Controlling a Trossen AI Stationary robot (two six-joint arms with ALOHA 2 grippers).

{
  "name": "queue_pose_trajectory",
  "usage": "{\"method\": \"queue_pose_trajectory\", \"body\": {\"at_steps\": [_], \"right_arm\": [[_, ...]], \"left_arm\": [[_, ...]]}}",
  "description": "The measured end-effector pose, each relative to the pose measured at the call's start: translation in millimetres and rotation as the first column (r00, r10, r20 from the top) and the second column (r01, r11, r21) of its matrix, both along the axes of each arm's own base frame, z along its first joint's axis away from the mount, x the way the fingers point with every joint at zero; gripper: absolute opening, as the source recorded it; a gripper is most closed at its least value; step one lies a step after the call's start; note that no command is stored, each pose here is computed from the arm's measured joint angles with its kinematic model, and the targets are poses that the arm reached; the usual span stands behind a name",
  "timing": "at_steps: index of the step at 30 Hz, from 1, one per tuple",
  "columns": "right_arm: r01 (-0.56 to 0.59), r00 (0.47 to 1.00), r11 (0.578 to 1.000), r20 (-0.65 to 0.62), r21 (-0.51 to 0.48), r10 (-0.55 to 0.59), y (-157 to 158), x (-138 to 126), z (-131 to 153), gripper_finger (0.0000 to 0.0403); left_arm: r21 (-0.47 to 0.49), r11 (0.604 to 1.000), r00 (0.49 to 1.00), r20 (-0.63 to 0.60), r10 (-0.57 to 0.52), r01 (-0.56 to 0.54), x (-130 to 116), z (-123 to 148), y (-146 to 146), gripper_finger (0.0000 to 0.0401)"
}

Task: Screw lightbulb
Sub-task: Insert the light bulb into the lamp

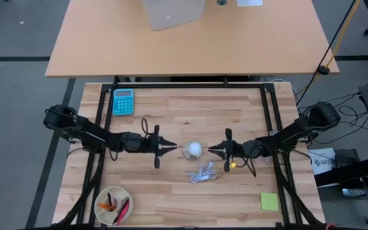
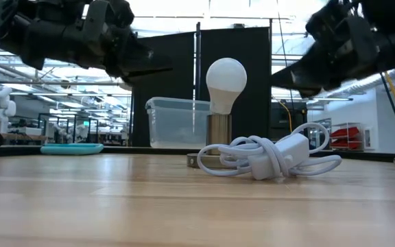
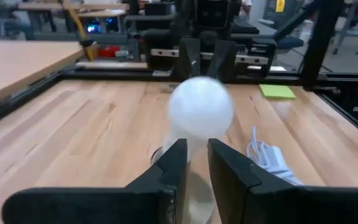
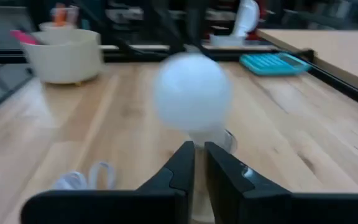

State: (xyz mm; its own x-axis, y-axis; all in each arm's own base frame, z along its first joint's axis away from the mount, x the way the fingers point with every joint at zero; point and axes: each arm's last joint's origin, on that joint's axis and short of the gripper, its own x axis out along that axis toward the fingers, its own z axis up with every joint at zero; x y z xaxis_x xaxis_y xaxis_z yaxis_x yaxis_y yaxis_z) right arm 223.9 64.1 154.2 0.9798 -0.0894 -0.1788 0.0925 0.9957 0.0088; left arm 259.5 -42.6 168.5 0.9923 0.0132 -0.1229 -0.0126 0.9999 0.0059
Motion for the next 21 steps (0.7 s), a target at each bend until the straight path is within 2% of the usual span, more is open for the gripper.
{"method": "queue_pose_trajectory", "body": {"at_steps": [3, 7, 21], "right_arm": [[-0.037, 0.999, 0.999, 0.008, -0.016, 0.038, 5, 5, 7, 0.0005], [-0.068, 0.998, 0.997, 0.011, -0.036, 0.068, 9, 8, 10, 0.0005], [-0.107, 0.993, 0.991, -0.068, -0.085, 0.101, 15, 33, 20, 0.0]], "left_arm": [[0.05, 0.999, 1.0, 0.002, -0.02, 0.02, 12, 2, -6, 0.0062], [0.078, 0.997, 1.0, 0.009, -0.005, 0.004, 26, 4, -3, 0.0046], [0.019, 0.998, 0.998, 0.03, 0.056, -0.057, 31, 7, 15, 0.0041]]}}
